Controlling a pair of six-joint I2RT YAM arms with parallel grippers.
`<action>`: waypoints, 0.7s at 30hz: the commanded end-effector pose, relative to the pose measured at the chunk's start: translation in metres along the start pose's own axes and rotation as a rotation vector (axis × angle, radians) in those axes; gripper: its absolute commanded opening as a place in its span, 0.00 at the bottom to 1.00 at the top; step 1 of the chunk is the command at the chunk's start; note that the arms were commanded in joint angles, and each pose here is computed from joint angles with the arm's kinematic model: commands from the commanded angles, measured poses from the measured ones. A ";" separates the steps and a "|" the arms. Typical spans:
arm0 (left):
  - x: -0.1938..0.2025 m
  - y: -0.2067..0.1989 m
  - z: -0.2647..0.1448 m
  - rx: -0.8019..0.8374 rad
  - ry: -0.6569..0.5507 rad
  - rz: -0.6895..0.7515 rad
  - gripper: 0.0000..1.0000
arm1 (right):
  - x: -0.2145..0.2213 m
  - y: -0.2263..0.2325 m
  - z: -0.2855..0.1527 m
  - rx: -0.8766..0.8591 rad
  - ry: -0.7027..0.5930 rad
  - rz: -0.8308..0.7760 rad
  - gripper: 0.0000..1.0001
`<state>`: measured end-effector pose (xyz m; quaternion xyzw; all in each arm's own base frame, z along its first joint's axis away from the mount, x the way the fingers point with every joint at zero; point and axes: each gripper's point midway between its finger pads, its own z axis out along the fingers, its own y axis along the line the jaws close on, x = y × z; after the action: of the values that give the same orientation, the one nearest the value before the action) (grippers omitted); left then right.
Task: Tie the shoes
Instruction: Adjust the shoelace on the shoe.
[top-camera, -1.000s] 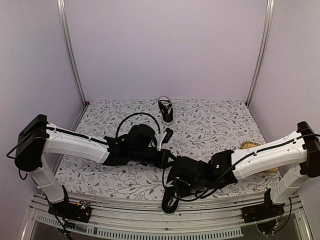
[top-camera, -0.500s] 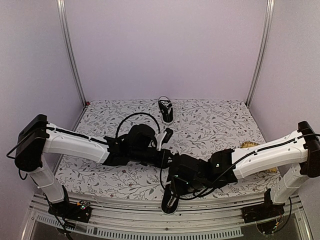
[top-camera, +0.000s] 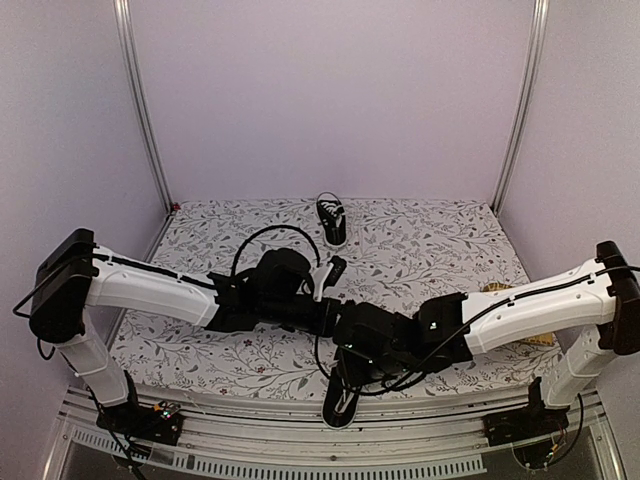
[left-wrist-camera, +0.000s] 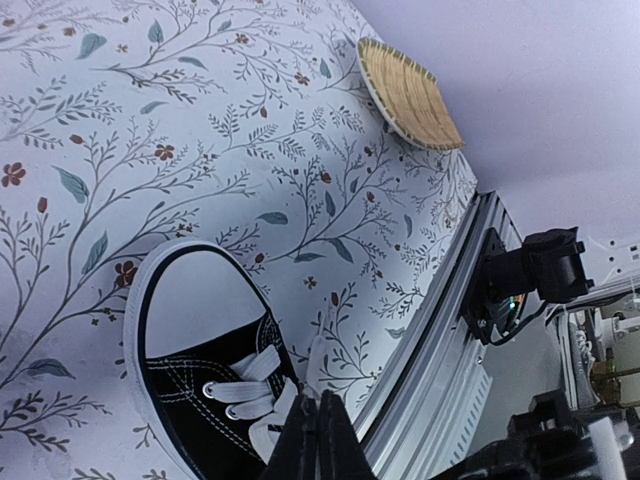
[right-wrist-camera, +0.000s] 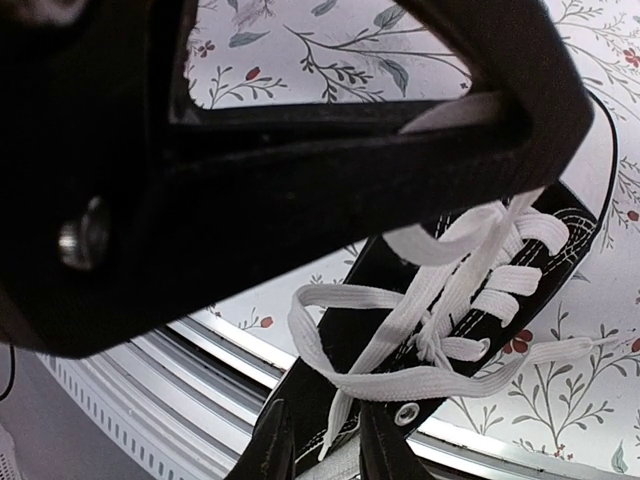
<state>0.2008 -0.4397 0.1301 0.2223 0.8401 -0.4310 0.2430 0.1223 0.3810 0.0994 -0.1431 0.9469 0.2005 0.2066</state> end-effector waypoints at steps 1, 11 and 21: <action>0.003 -0.001 0.002 0.010 -0.008 0.002 0.00 | -0.002 -0.001 0.007 0.042 -0.004 -0.026 0.25; 0.003 -0.001 0.002 0.014 -0.010 -0.001 0.00 | 0.008 -0.017 0.028 0.278 0.017 -0.153 0.25; 0.003 0.000 0.002 0.013 -0.011 0.000 0.00 | 0.025 -0.011 0.042 0.323 0.035 -0.225 0.33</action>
<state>0.2028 -0.4202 0.1002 0.2058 0.8676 -0.3916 0.2270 0.1295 0.3743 0.0618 -0.1763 0.9542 0.0284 0.2402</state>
